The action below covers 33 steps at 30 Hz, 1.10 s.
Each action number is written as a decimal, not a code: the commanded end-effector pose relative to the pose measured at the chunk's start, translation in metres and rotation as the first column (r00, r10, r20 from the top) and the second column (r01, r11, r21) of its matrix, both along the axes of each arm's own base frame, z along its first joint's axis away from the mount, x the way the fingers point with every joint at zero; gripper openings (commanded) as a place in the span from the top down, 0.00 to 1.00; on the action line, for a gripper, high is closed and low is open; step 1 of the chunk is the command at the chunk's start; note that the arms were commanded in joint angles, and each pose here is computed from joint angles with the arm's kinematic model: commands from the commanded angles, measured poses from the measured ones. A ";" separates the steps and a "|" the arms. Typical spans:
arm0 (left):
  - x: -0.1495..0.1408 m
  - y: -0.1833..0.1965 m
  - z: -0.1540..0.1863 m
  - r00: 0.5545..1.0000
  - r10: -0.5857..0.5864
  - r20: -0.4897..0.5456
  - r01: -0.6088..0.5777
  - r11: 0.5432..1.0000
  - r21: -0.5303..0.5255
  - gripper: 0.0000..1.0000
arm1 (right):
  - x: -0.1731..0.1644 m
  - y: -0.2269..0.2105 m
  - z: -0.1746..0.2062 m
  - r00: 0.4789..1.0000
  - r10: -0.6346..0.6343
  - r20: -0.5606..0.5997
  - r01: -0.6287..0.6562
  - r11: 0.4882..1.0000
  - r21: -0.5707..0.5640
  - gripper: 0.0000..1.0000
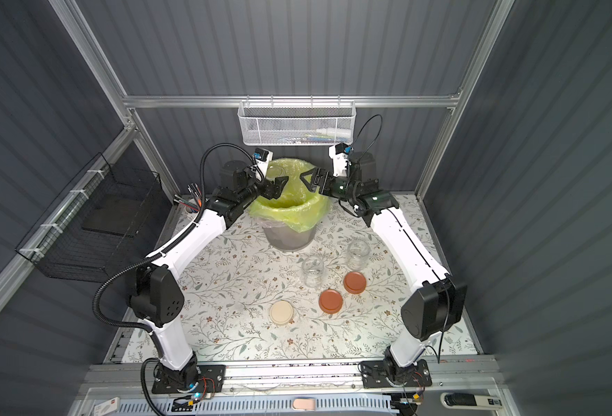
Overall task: Empty expired oatmeal from jars
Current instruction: Pour the expired oatmeal into the trash bin.
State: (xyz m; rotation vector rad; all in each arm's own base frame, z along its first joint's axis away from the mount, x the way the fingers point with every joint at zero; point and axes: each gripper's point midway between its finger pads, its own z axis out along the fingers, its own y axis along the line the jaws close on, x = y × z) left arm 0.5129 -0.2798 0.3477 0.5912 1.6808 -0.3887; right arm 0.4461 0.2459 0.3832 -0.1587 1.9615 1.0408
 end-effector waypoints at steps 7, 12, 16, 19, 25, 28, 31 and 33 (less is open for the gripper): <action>0.005 0.007 0.027 0.997 0.033 0.063 -0.029 0.997 -0.069 0.88 | 0.000 0.005 -0.003 1.000 0.028 0.002 -0.028 1.000 0.003 0.10; 0.012 0.022 0.025 0.998 0.059 -0.002 -0.059 0.990 -0.125 0.89 | 0.005 0.011 -0.005 0.999 0.045 -0.008 -0.045 0.999 0.023 0.11; -0.002 -0.004 0.014 0.999 -0.036 -0.019 0.034 0.996 -0.083 0.78 | 0.008 0.012 -0.009 0.999 0.037 -0.009 -0.037 0.999 0.030 0.11; -0.004 -0.012 0.008 0.996 -0.079 -0.037 0.076 0.994 -0.079 0.82 | 0.006 0.015 -0.009 0.999 0.051 -0.013 -0.050 0.998 0.031 0.11; 0.001 0.003 0.021 0.998 -0.061 -0.011 0.058 0.986 -0.159 0.81 | 0.007 0.013 -0.008 0.999 0.042 -0.008 -0.042 0.999 0.024 0.11; 0.000 -0.010 0.012 0.997 -0.063 -0.049 0.057 0.991 -0.119 0.83 | 0.010 0.017 -0.009 0.998 0.052 -0.017 -0.051 0.998 0.035 0.11; -0.001 -0.004 0.008 0.996 -0.053 -0.065 0.043 0.989 -0.142 0.80 | 0.008 0.020 -0.013 0.998 0.056 -0.022 -0.055 0.998 0.024 0.11; 0.002 0.011 0.015 0.997 -0.008 -0.082 -0.010 0.974 -0.227 0.81 | 0.010 0.020 -0.016 0.999 0.046 -0.026 -0.045 0.999 0.025 0.11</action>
